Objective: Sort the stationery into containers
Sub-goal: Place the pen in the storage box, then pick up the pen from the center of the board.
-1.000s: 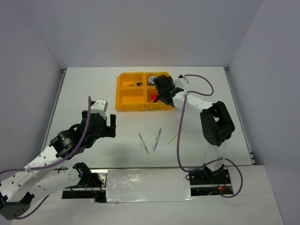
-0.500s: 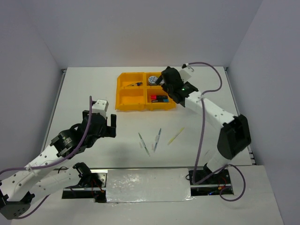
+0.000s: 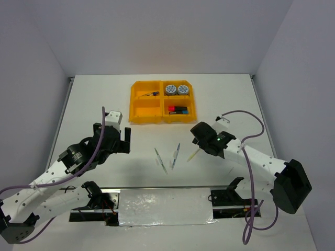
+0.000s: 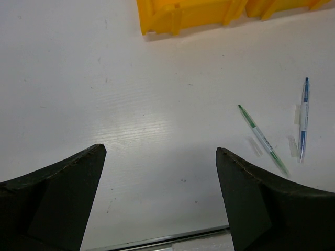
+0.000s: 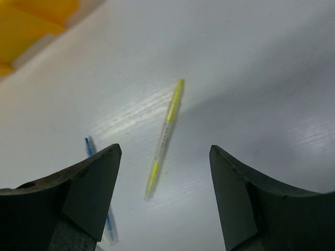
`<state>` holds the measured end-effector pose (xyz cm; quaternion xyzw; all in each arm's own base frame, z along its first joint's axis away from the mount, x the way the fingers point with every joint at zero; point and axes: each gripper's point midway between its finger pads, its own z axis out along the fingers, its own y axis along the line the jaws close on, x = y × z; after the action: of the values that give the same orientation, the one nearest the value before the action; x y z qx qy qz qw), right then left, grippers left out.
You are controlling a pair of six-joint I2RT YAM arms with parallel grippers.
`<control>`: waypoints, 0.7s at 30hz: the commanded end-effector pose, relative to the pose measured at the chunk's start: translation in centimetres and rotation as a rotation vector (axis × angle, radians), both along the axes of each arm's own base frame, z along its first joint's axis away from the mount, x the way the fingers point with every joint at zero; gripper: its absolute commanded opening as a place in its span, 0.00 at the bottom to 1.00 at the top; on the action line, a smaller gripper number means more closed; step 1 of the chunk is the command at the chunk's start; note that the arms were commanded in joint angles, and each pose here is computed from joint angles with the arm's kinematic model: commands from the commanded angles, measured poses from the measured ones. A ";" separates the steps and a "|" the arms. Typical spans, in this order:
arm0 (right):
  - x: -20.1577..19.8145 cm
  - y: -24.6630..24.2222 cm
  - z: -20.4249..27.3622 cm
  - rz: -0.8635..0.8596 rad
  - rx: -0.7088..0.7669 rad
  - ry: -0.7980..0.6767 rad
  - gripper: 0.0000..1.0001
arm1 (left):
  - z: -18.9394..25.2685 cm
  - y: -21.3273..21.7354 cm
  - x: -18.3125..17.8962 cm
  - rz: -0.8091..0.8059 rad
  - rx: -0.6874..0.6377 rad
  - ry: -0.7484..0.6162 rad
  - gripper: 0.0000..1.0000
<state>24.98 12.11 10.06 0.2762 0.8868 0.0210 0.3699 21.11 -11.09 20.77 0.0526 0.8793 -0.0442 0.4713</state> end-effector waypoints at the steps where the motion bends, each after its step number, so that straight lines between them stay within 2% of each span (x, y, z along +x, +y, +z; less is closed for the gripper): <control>1: -1.3 -0.3 -1.2 -0.053 0.030 0.003 0.76 | 0.6 -0.2 0.4 0.001 -0.011 -0.025 0.99; 3: -2.0 -0.4 -2.6 -0.060 0.027 0.032 0.75 | 0.8 -0.2 0.4 -0.002 -0.018 -0.030 0.99; 5: -2.3 -0.1 -3.6 -0.051 0.013 0.056 0.69 | 0.9 -0.3 0.3 -0.011 -0.027 -0.034 0.99; 8: -2.4 0.9 -4.6 -0.046 0.005 0.092 0.66 | 1.0 -0.2 0.2 -0.009 -0.034 -0.040 0.99; 10: -2.2 1.6 -5.1 -0.045 -0.014 0.119 0.60 | 1.0 -0.2 0.2 -0.009 -0.033 -0.039 0.99; 17: -2.5 3.3 -6.4 -0.078 -0.119 0.198 0.55 | 1.1 -0.2 0.1 -0.011 -0.037 -0.041 0.99; 21: -2.4 4.4 -7.6 -0.067 -0.112 0.213 0.53 | 1.1 -0.4 0.1 -0.022 -0.038 -0.041 0.99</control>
<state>22.41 16.51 2.39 0.2701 0.9189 -0.0604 0.2812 20.95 -11.08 21.10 0.0516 0.8766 -0.0518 0.4757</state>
